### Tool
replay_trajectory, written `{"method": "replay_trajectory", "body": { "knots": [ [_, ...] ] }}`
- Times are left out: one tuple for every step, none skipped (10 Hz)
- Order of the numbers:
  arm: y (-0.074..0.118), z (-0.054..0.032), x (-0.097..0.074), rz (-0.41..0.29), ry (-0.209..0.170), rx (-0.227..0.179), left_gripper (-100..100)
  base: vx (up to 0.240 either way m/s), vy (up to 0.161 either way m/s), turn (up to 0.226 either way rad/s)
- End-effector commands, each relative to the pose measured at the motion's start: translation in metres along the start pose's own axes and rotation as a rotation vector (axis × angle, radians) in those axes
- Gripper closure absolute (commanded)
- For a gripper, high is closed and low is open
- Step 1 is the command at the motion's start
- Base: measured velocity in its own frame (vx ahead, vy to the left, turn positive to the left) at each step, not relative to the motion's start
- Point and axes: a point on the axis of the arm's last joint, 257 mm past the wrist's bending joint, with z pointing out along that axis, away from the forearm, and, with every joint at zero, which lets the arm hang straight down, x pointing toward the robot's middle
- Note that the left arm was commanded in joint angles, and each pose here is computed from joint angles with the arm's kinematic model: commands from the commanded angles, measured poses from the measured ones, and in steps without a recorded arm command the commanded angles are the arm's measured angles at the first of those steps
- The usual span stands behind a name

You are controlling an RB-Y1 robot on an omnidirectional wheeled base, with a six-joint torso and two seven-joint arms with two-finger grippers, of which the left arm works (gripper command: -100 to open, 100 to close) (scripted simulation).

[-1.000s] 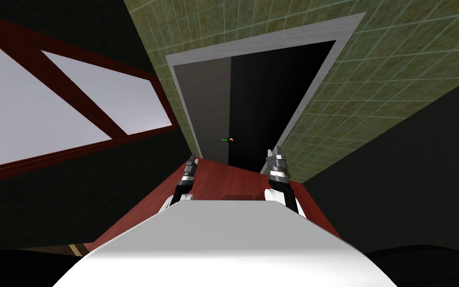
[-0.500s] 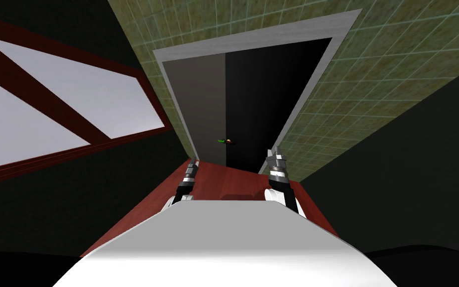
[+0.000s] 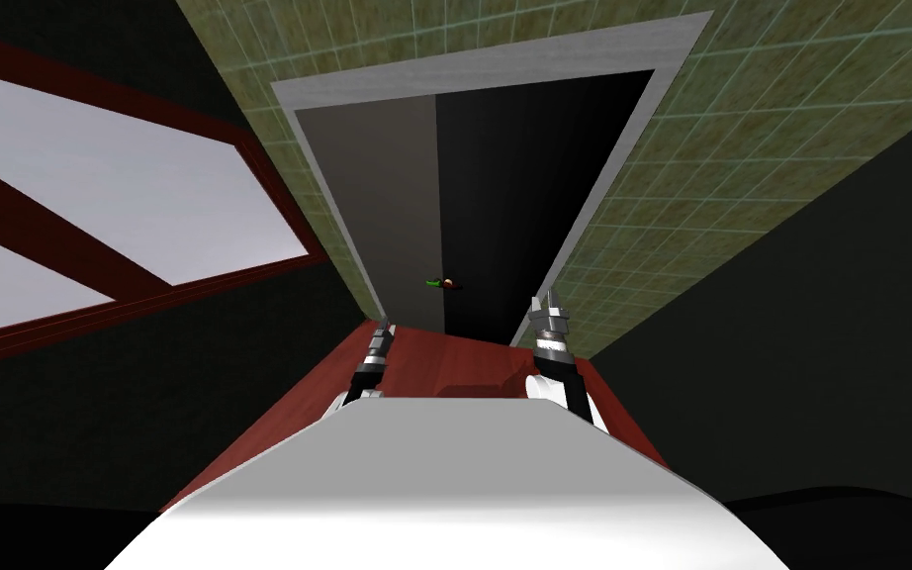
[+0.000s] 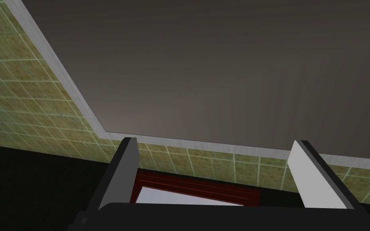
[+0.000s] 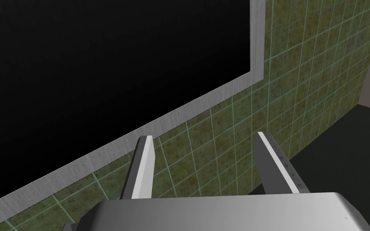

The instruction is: Pull the door open

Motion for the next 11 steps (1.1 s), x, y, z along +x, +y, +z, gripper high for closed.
{"method": "replay_trajectory", "body": {
  "knots": [
    [0.011,-0.0015,-0.002,-0.01,0.002,-0.015,-100,0.109,-0.012,-0.091],
    [0.018,-0.0031,-0.004,-0.015,0.003,-0.025,-100,0.11,-0.007,-0.095],
    [0.025,-0.0047,-0.006,-0.02,0.004,-0.035,-100,0.096,-0.023,-0.094],
    [0.032,-0.0065,-0.007,-0.025,0.004,-0.045,-100,0.095,-0.015,-0.088],
    [0.038,-0.0083,-0.009,-0.03,0.004,-0.054,-100,0.114,-0.002,-0.084],
    [0.045,-0.0102,-0.011,-0.035,0.004,-0.064,-100,0.114,-0.01,-0.102],
    [0.051,-0.0121,-0.013,-0.04,0.004,-0.074,-100,0.114,-0.013,-0.109],
    [0.057,-0.0141,-0.015,-0.044,0.003,-0.083,-100,0.114,-0.004,-0.073],
    [0.063,-0.0161,-0.018,-0.048,0.002,-0.092,-100,0.101,-0.001,-0.081],
    [0.069,-0.0182,-0.02,-0.053,0.001,-0.102,-100,0.1,-0.009,-0.102],
    [0.075,-0.0203,-0.023,-0.057,0.0,-0.111,-100,0.119,-0.027,-0.087]
  ]
}}
